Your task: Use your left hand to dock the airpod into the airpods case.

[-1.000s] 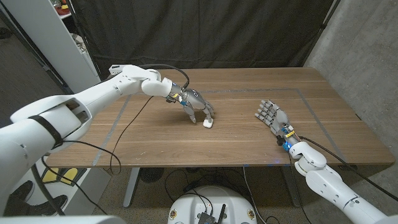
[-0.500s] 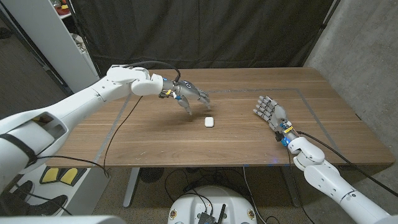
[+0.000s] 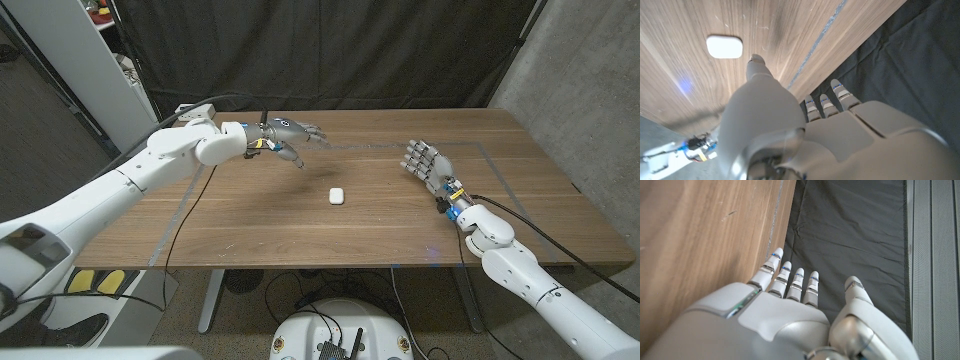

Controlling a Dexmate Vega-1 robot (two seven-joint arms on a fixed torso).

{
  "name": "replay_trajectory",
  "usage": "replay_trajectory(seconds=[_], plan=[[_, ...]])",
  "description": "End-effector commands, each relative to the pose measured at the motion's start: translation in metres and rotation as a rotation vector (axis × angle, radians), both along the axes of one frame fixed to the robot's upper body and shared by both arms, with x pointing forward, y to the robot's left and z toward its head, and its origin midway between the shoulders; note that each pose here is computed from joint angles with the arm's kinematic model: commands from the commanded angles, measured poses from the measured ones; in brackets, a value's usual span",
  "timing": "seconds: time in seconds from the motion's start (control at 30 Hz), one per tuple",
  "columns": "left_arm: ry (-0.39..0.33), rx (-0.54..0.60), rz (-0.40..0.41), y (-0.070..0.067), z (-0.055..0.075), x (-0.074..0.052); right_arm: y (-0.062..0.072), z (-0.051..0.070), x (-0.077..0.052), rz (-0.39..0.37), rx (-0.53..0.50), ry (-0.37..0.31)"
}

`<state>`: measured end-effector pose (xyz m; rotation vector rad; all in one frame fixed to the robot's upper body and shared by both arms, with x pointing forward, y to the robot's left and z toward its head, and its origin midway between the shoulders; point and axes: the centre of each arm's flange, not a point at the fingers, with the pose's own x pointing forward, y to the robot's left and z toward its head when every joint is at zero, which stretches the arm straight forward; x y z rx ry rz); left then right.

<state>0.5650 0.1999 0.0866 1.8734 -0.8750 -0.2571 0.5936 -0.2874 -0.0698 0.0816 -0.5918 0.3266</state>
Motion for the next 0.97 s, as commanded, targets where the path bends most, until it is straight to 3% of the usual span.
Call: replay_trajectory(seconds=[0.03, 0.13, 0.4, 0.7, 0.97], plan=[[0.054, -0.456, -0.01, 0.031, -0.018, -0.011, 0.012, 0.026, -0.003, -0.02, -0.031, -0.073], [0.065, -0.561, -0.033, 0.037, -0.027, -0.013, 0.018, 0.029, -0.002, -0.019, -0.04, -0.095], [0.199, -0.853, -0.142, 0.052, -0.049, -0.012, 0.029, 0.036, 0.001, -0.012, -0.068, -0.107], [0.291, -1.014, -0.224, 0.058, -0.07, -0.009, 0.037, 0.042, 0.004, -0.005, -0.095, -0.11], [0.393, -1.253, -0.297, 0.059, -0.087, -0.004, 0.047, 0.051, 0.024, 0.033, -0.1, -0.095]])
